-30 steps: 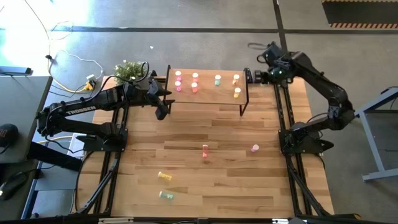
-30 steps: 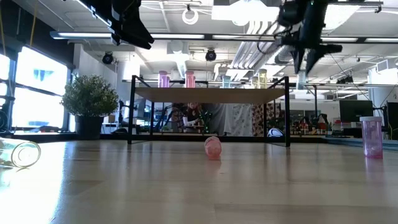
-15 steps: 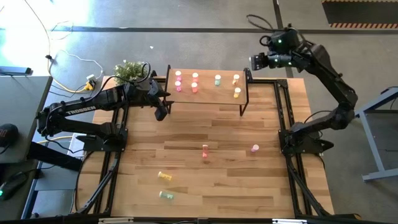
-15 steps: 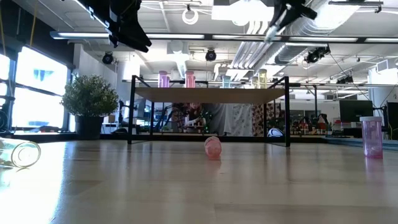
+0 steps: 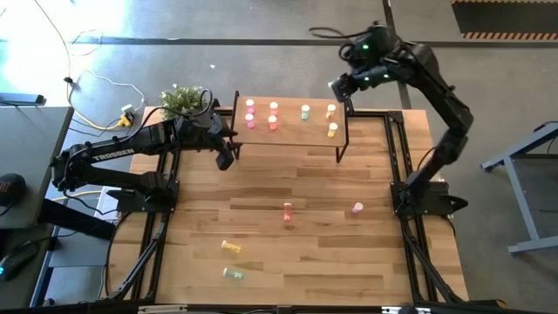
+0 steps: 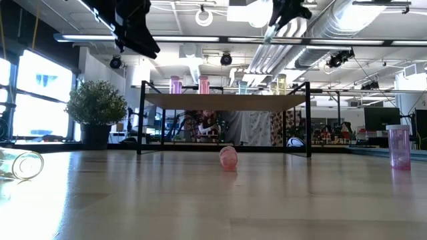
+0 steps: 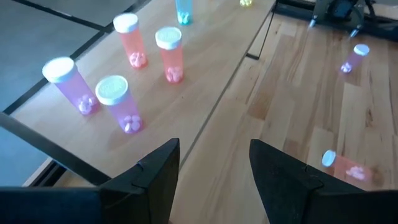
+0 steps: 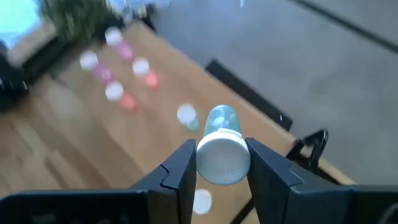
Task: Pick and place medicine bottles onto shelf by color
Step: Put the top blue pill bottle on the shelf aligned with the other blue pill bottle
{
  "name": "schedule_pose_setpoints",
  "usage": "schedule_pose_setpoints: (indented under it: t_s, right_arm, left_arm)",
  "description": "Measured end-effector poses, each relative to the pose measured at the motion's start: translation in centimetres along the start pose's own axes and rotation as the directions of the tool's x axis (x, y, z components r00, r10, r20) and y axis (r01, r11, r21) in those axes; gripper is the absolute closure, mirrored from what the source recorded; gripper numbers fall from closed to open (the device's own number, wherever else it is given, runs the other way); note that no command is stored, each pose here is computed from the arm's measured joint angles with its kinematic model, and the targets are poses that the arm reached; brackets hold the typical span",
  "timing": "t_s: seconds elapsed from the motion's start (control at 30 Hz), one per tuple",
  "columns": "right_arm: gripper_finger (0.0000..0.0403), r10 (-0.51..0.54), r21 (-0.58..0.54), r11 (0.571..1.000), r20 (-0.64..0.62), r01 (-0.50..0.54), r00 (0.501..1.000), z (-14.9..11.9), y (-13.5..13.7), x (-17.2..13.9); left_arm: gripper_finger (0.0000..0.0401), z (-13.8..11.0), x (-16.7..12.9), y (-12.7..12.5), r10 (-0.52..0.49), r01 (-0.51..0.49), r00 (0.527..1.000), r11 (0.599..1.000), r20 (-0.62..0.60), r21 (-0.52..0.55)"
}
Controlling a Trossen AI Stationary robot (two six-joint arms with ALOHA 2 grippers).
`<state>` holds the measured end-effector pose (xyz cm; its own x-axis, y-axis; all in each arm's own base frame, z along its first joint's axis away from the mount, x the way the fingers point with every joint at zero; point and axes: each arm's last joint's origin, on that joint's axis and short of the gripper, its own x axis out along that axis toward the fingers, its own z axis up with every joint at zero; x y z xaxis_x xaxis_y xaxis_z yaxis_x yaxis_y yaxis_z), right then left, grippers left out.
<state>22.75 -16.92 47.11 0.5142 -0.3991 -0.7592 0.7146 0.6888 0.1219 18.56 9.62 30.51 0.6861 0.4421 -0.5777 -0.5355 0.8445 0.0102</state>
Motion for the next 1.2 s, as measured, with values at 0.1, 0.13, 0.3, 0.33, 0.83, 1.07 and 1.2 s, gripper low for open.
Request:
schedule_pose_setpoints:
  t_s: [0.1, 0.13, 0.3, 0.33, 0.83, 1.07, 1.2]
  right_arm:
    - [0.0294, 0.012, -0.058, 0.998, -0.096, -0.018, 0.995, 0.1, 1.0, 1.8]
    - [0.0294, 0.018, -0.084, 0.996, -0.117, -0.028, 0.993, 0.1, 1.5, 2.4]
    - [0.0294, 0.036, -0.176, 0.982, -0.202, -0.073, 0.979, -0.2, 3.7, 5.0]
    - [0.0294, 0.033, -0.191, 0.978, -0.227, -0.077, 0.973, -0.3, 4.1, 5.5]
    - [0.0294, -0.007, -0.319, 0.938, -0.406, -0.134, 0.914, -1.5, 7.9, 12.8]
    - [0.0294, -0.02, -0.341, 0.929, -0.437, -0.145, 0.899, -1.7, 8.4, 15.0]
    - [0.0294, -0.044, -0.364, 0.922, -0.443, -0.134, 0.896, -1.8, 8.4, 15.9]
  left_arm:
    - [0.0215, -0.2, 0.0, 0.0, 0.002, -0.002, 1.0, 1.0, -0.022, -0.002]
    - [0.0215, -0.3, 0.0, 0.0, 0.002, -0.002, 1.0, 1.0, -0.026, -0.005]
    - [0.0215, -0.3, 0.0, 0.0, 0.004, -0.004, 1.0, 1.0, -0.027, -0.016]
    - [0.0215, -0.3, 0.0, 0.0, 0.004, -0.004, 1.0, 1.0, -0.027, -0.016]
    - [0.0215, -0.3, 0.0, 0.0, 0.004, -0.004, 1.0, 1.0, -0.026, -0.016]
    - [0.0215, -0.3, 0.0, 0.0, 0.004, -0.004, 1.0, 1.0, -0.026, -0.016]
    - [0.0215, -0.3, 0.0, 0.0, 0.004, -0.004, 1.0, 1.0, -0.026, -0.016]
